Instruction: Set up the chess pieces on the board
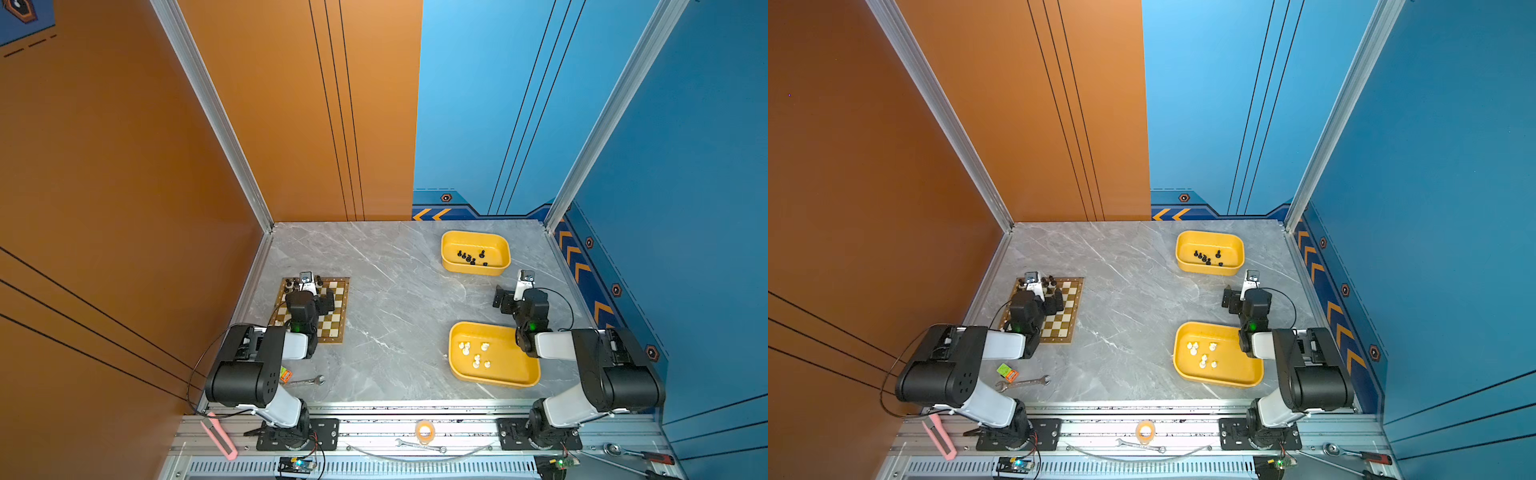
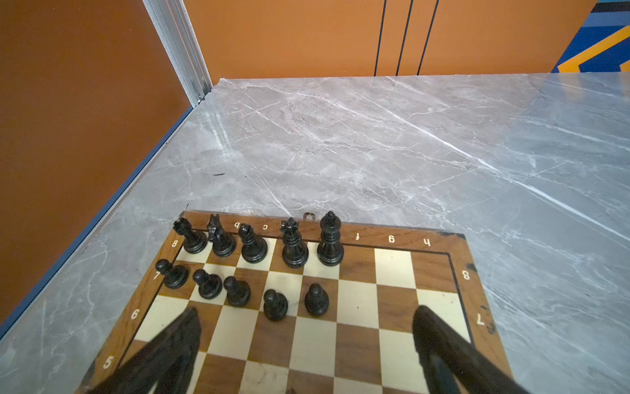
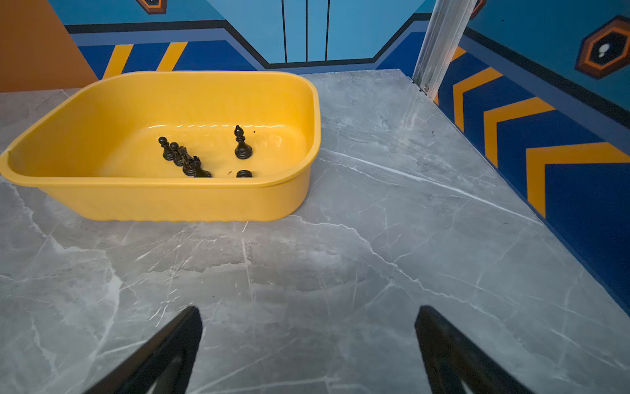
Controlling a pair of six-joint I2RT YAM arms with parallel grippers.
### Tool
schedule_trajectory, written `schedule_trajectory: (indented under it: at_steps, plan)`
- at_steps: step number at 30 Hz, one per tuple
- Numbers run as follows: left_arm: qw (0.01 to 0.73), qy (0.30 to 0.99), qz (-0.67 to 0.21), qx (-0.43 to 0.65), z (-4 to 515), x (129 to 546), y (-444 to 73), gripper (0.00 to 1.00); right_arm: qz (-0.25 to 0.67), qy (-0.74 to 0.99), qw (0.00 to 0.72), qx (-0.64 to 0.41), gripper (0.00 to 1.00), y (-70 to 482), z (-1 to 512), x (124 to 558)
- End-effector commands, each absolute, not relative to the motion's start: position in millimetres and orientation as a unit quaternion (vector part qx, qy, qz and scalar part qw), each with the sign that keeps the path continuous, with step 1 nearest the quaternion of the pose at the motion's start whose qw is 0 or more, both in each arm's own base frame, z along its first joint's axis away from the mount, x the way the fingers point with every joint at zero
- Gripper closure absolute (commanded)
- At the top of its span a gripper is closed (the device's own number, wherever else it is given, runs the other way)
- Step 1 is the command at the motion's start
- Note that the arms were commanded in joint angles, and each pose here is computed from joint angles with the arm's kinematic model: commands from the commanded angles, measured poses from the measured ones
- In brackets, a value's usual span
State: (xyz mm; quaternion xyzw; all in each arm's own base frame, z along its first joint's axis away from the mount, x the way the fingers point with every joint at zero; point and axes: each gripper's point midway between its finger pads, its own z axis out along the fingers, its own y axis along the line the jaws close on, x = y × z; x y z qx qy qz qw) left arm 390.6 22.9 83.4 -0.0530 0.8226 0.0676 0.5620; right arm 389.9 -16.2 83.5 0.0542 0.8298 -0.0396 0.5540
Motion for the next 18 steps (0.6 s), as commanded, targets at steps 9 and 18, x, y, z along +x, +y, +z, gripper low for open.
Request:
schedule_trajectory:
  at_steps: [9,18]
  plan:
    - [0.568,0.820,0.063,-0.039,89.4,394.8,17.8,0.02,-0.037,0.822,0.566,0.053,0.00,-15.5,90.8,393.7]
    - [0.569,0.819,0.063,-0.039,90.1,395.0,17.7,0.02,-0.037,0.822,0.566,0.054,0.00,-15.8,90.9,393.7]
